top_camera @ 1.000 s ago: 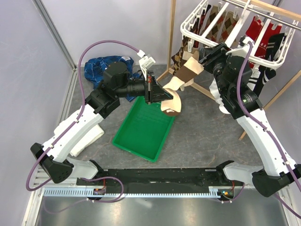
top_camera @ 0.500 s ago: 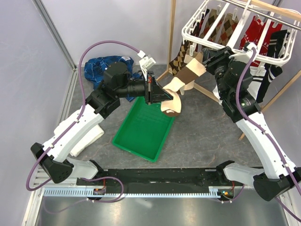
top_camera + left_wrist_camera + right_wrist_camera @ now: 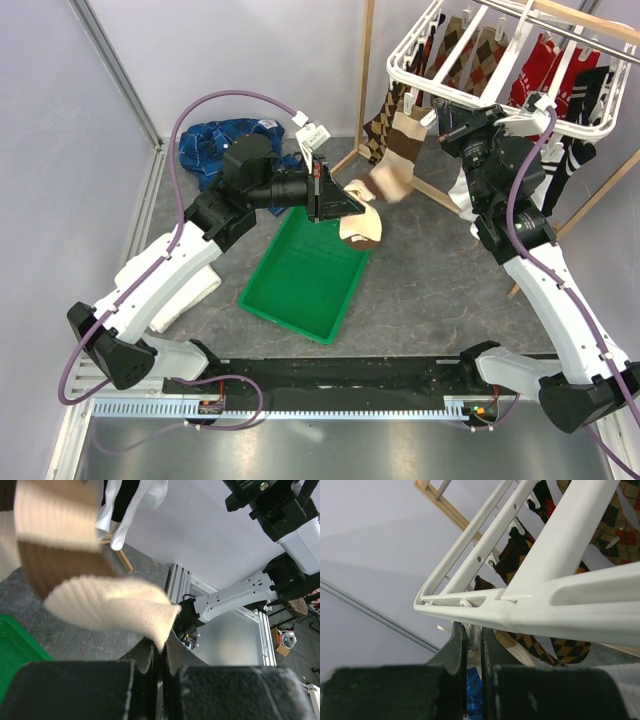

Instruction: Remove the socks clipped to the hanger

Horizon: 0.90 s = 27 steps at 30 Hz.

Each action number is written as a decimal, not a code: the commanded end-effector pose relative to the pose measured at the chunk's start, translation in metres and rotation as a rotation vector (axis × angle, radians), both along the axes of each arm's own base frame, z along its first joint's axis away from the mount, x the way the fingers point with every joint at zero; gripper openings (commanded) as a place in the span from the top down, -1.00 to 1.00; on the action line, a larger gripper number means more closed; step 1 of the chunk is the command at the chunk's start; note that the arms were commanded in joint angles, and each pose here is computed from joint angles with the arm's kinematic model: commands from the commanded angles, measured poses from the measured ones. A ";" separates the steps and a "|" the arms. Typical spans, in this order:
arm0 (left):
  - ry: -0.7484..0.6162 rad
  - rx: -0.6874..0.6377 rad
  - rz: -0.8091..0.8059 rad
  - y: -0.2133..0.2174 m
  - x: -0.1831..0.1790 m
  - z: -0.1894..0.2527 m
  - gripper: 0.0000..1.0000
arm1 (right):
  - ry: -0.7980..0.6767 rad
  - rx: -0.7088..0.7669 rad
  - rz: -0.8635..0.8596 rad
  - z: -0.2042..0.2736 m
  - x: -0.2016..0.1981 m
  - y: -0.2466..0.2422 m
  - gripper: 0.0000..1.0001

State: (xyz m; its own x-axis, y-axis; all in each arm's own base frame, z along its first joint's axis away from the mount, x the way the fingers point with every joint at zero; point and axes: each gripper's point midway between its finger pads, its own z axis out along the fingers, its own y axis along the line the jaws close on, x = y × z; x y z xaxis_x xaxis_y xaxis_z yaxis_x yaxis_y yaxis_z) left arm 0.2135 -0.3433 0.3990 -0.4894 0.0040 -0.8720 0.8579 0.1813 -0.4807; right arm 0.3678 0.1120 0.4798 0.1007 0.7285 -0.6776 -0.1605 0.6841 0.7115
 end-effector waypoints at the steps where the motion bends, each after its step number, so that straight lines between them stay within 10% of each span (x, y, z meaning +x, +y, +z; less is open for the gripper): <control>1: -0.027 -0.033 -0.016 0.006 -0.008 0.011 0.97 | -0.074 0.044 0.038 0.018 -0.006 0.002 1.00; 8: -0.018 -0.005 0.064 0.015 0.001 -0.004 0.97 | -0.044 0.019 0.090 0.010 -0.010 0.009 1.00; 12: 0.034 0.083 0.205 0.027 0.019 -0.039 0.97 | -0.002 -0.032 0.076 -0.001 -0.018 0.003 0.23; 22: 0.321 0.372 0.478 0.060 0.040 -0.188 0.95 | 0.104 -0.238 0.164 -0.034 -0.056 0.004 -0.68; 27: 0.398 0.445 0.496 0.062 0.041 -0.225 0.22 | 0.148 -0.319 0.246 -0.058 -0.079 0.009 -0.96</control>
State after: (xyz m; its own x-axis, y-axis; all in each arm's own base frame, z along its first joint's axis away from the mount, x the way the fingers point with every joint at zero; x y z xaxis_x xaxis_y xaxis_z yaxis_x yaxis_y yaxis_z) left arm 0.2437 -0.2852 0.1831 -0.7819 0.0678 -0.6197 0.4776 0.7040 -0.5256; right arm 0.3070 0.1141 0.4498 -0.0742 0.5707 -0.8178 -0.2210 0.7903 0.5715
